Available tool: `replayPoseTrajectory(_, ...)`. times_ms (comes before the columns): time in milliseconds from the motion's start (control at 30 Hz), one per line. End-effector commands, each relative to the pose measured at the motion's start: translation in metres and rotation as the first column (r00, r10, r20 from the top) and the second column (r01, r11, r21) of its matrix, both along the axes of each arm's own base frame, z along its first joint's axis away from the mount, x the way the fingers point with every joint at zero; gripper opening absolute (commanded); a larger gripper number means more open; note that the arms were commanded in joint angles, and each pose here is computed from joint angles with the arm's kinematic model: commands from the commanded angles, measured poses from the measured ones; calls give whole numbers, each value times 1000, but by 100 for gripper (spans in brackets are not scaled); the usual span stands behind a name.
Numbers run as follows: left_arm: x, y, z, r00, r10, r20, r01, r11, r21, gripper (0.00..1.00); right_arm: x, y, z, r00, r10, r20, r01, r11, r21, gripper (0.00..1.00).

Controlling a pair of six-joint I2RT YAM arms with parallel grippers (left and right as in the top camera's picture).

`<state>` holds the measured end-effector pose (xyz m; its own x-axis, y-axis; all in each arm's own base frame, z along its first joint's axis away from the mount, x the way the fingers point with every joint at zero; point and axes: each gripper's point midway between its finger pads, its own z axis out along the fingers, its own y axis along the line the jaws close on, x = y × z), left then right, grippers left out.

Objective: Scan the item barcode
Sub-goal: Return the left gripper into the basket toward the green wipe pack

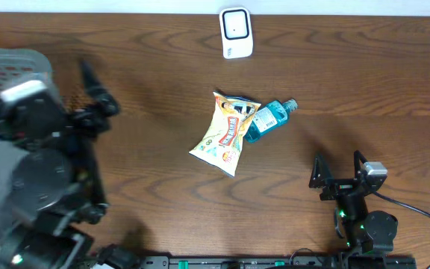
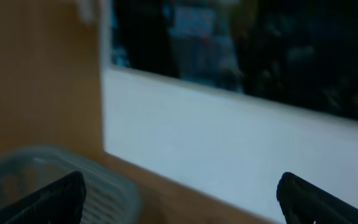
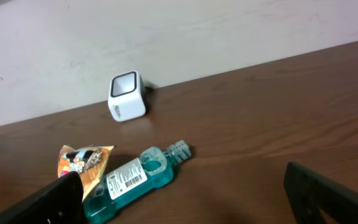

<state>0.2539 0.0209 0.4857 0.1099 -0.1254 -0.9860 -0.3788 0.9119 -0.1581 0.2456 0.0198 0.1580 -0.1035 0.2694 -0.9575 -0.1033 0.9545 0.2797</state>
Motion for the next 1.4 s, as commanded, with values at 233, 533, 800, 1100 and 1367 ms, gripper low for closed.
replayPoseTrajectory(233, -42, 66, 56, 959, 265, 102, -266, 964, -6, 98, 0, 1, -2, 1000, 5, -3, -5, 1000, -16, 99)
replayPoseTrajectory(533, -53, 110, 37, 832, 555, 19, -555, 832, -8, 98, 0, 1, -2, 1000, 5, -3, -5, 1000, -16, 99)
replayPoseTrajectory(800, -32, 140, -12, 736, 668, -113, -675, 737, -36, 98, 0, 1, -2, 1000, 4, -3, -4, 1000, -16, 99)
replayPoseTrajectory(1100, 11, 202, -124, 693, 569, -442, -690, 702, -179, 98, 0, 1, -2, 1000, 4, -3, -4, 1000, -16, 99)
replayPoseTrajectory(1367, 38, 235, -219, 666, 365, -651, -688, 637, -347, 98, 0, 1, -2, 1000, 5, -3, -5, 1000, -16, 99)
